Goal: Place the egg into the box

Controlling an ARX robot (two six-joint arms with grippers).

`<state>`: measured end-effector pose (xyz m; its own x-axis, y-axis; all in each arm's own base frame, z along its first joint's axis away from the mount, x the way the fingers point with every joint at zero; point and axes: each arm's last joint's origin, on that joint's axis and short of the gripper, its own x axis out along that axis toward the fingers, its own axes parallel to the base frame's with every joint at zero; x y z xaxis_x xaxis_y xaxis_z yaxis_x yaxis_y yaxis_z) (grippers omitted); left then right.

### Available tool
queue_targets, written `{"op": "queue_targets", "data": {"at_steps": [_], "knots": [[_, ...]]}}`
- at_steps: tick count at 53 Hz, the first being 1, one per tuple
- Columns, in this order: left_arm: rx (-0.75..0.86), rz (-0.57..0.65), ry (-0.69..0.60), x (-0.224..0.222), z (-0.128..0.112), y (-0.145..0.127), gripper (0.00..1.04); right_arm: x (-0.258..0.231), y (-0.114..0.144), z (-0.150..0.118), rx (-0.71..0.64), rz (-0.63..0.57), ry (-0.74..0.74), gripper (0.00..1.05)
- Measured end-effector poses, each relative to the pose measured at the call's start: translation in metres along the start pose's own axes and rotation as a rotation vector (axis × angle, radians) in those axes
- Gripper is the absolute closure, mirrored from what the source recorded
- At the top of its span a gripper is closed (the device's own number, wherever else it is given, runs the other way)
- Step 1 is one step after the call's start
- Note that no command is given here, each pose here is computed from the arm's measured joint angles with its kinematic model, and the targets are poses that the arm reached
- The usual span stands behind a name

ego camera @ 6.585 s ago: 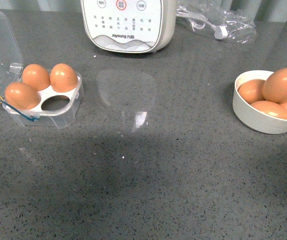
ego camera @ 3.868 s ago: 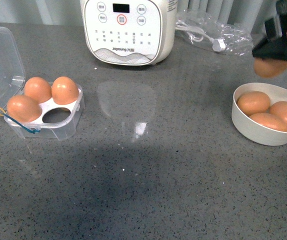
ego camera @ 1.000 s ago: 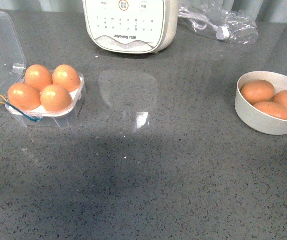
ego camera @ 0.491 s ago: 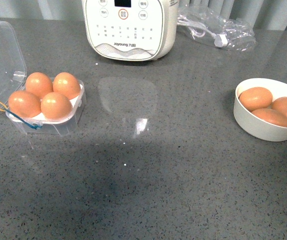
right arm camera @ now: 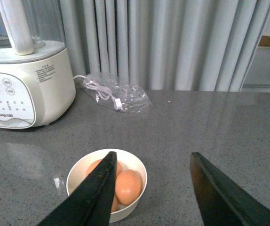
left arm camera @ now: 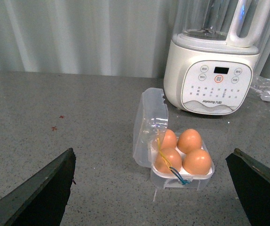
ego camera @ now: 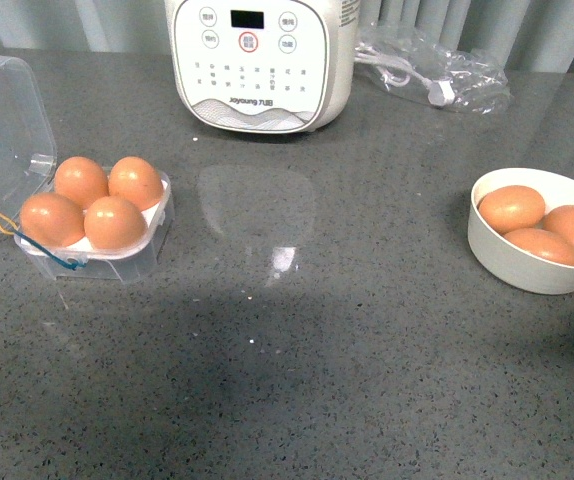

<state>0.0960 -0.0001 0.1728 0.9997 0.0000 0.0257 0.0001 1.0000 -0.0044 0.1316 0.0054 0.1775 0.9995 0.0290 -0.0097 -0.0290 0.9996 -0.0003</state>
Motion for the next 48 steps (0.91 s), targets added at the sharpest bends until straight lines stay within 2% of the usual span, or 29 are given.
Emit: {"op": "queue_targets", "data": {"at_steps": [6,9,48], "knots": [[0.000,0.000,0.000,0.000,0.000,0.000,0.07,-0.005,-0.005,-0.003,0.000,-0.031,-0.004,0.94],[0.000,0.000,0.000,0.000,0.000,0.000,0.07,-0.006,-0.005,-0.005,0.000,-0.028,-0.005,1.01],[0.000,0.000,0.000,0.000,0.000,0.000,0.07,-0.022,-0.005,-0.010,-0.001,-0.027,-0.017,1.02]]}}
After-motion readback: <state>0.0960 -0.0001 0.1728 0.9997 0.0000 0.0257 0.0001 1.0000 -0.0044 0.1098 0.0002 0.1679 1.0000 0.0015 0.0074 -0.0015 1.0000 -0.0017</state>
